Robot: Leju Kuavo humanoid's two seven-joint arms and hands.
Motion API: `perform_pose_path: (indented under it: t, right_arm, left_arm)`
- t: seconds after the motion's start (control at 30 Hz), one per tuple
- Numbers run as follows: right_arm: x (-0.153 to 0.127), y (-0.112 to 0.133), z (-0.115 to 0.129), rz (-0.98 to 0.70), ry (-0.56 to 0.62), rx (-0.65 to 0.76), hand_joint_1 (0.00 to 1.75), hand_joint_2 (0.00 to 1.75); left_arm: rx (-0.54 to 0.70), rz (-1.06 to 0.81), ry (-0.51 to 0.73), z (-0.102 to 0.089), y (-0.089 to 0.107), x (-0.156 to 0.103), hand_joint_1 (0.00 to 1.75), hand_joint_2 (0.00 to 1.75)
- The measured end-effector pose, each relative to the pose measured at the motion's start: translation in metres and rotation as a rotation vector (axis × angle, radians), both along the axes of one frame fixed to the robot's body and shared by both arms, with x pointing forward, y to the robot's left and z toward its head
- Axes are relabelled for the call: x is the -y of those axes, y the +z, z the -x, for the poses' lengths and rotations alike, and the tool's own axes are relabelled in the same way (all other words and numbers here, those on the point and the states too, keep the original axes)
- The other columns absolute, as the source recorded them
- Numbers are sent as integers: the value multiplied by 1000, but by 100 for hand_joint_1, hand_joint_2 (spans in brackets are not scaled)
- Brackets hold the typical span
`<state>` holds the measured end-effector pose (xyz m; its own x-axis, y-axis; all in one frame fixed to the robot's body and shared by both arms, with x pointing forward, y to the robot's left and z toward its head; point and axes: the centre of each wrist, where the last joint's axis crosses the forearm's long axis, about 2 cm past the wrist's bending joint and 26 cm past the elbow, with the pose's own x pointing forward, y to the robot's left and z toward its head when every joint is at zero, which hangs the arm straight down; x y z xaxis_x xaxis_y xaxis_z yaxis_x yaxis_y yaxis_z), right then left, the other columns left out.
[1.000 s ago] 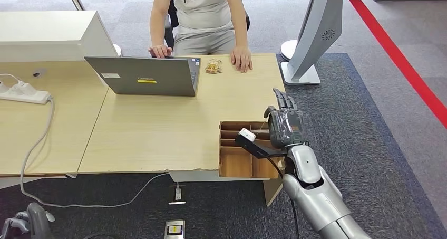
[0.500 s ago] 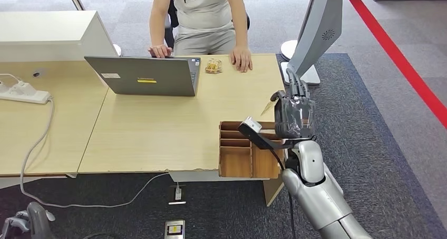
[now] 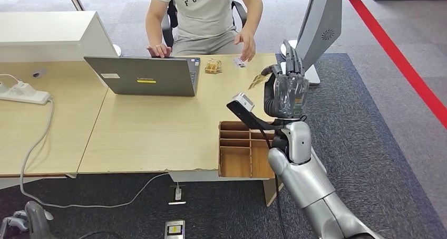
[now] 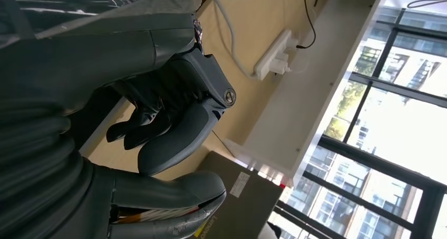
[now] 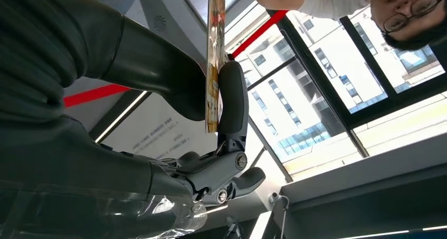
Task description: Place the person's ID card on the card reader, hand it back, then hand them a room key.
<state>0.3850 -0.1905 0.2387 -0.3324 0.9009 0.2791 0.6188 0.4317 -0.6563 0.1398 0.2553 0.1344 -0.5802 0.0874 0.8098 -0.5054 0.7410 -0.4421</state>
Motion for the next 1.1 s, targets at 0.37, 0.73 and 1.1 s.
perform_pose_path:
  t: [0.37,0.73,1.1]
  right_arm:
    - [-73,13,-21,56,107,-33,175,175]
    - [-118,7,-17,91,182,-109,175,175]
    - [-127,12,-24,167,146,-118,175,175]
  left_arm:
    - [-52,-54,36,13,-4,5,175,175]
    - [-163,-74,189,18,-3,19,175,175]
    - [-178,-57,161,18,-1,37,175,175]
